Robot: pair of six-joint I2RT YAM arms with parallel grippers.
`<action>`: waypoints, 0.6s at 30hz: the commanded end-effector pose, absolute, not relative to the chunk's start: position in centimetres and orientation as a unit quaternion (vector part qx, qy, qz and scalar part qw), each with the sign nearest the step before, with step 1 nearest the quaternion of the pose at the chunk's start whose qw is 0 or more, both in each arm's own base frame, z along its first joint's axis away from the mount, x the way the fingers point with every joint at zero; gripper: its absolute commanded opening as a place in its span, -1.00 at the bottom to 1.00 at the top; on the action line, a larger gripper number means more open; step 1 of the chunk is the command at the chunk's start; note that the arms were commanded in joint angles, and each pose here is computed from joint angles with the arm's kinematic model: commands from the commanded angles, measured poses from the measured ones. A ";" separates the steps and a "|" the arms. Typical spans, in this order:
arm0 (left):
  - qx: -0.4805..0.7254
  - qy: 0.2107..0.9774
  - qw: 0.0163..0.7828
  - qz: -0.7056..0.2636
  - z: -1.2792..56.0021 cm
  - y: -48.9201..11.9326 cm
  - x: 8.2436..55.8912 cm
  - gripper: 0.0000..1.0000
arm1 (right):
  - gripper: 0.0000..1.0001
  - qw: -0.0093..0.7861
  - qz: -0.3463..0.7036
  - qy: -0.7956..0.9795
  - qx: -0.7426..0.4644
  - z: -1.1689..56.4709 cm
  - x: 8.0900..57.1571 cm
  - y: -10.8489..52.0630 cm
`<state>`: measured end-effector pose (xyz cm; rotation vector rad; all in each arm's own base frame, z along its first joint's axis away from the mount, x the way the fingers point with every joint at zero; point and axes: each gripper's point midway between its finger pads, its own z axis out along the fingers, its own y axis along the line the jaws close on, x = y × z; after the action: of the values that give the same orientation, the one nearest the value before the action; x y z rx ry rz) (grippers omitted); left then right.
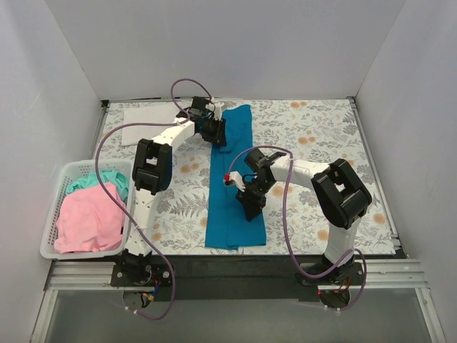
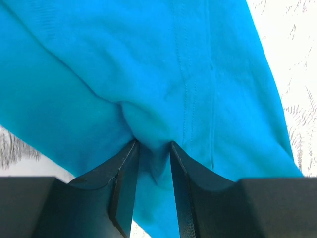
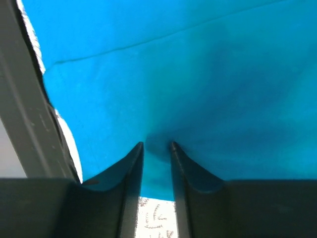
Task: Fold and stack the t-shirts
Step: Fold the tshirt
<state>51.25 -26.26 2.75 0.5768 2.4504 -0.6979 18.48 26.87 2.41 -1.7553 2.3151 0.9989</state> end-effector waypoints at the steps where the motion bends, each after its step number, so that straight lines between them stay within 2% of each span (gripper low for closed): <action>1: 0.218 0.907 0.251 -0.258 0.9 -26.9 51.8 -0.39 | -0.18 0.036 0.319 0.759 -0.566 2.5 18.4 27.0; 2: 0.227 0.899 0.263 -0.266 1.8 -27.3 52.4 -0.38 | -0.04 0.047 0.330 0.754 -0.566 3.6 18.8 27.8; 5: 0.250 0.876 0.287 -0.298 5.1 -28.6 52.7 -0.32 | 0.11 0.096 0.346 0.738 -0.572 7.6 20.4 29.8; 9: 0.278 0.832 0.351 -0.327 13.7 -29.3 52.6 -0.20 | 0.28 0.180 0.328 0.708 -0.599 12.7 22.4 30.1; 10: 0.286 0.814 0.382 -0.331 17.8 -29.1 52.0 -0.17 | 0.32 0.214 0.316 0.697 -0.607 14.5 22.9 29.7; 12: 0.292 0.799 0.394 -0.348 19.8 -28.0 50.4 -0.07 | 0.38 0.243 0.277 0.677 -0.637 14.9 23.5 28.3; 13: 0.299 0.780 0.421 -0.354 23.6 -27.2 48.7 -0.06 | 0.39 0.268 0.261 0.664 -0.648 16.2 23.4 27.6; 15: 0.315 0.751 0.432 -0.387 25.7 -25.8 46.3 -0.03 | 0.42 0.282 0.231 0.644 -0.673 16.1 23.2 26.3; 16: 0.317 0.759 0.406 -0.398 23.3 -24.8 43.9 -0.03 | 0.43 0.289 0.217 0.620 -0.696 15.7 22.4 25.2; 17: 0.338 0.735 0.430 -0.400 26.0 -23.9 41.7 -0.03 | 0.42 0.288 0.210 0.610 -0.708 15.2 21.9 24.6; 18: 0.366 0.717 0.439 -0.399 26.1 -22.9 40.0 -0.03 | 0.43 0.289 0.205 0.599 -0.718 14.8 21.4 24.2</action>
<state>44.41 -24.53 18.69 0.7335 2.0803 -0.9436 22.47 26.39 17.57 -1.7507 1.6756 0.6478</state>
